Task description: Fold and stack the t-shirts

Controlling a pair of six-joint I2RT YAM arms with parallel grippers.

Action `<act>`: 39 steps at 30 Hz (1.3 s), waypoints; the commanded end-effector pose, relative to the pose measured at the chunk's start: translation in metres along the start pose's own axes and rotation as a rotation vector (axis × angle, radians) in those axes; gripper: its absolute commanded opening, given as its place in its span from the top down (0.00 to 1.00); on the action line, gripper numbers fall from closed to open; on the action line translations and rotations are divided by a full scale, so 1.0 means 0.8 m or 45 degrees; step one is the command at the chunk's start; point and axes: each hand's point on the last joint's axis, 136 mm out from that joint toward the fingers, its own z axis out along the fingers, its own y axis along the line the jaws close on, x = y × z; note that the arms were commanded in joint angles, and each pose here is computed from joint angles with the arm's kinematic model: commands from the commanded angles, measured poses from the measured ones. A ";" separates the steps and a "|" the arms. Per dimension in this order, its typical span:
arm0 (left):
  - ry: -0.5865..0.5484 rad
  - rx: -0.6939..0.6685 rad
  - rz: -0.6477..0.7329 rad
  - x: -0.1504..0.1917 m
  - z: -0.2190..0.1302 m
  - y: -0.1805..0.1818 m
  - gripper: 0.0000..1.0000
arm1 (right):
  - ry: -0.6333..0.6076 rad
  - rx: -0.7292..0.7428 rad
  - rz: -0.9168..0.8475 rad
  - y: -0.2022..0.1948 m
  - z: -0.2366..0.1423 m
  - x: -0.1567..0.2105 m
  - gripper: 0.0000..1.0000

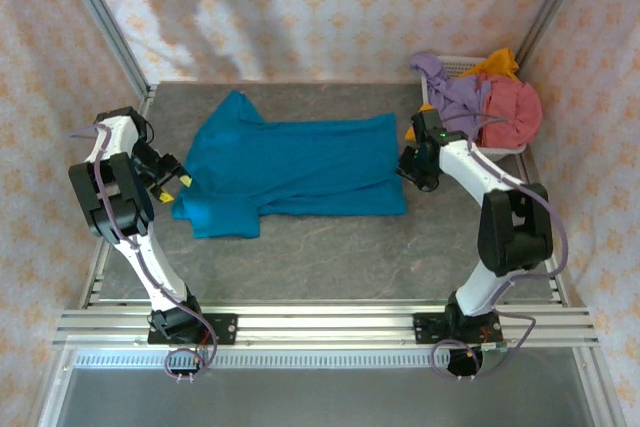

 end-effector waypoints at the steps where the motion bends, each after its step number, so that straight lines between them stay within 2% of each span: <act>1: -0.033 -0.023 0.040 0.030 -0.014 0.011 0.45 | 0.012 0.054 -0.018 -0.005 -0.019 0.033 0.68; 4: -0.035 -0.019 0.042 0.053 -0.008 0.018 0.43 | 0.051 0.043 -0.021 -0.001 -0.019 0.058 0.68; 10: 0.071 -0.051 0.057 0.094 0.031 0.026 0.42 | 0.133 -0.009 -0.052 0.023 -0.009 0.097 0.67; 15: 0.122 -0.082 0.063 0.111 0.057 0.029 0.44 | 0.215 -0.091 -0.142 0.079 0.002 0.140 0.67; 26: 0.182 -0.161 0.073 0.118 0.091 0.045 0.46 | 0.389 -0.282 -0.334 0.226 0.029 0.230 0.67; 33: 0.193 -0.146 0.073 0.120 0.102 0.046 0.57 | 0.524 -0.312 -0.455 0.280 0.063 0.288 0.67; 39: 0.177 -0.099 0.071 0.115 0.102 0.036 0.76 | 0.622 -0.359 -0.528 0.313 0.078 0.321 0.67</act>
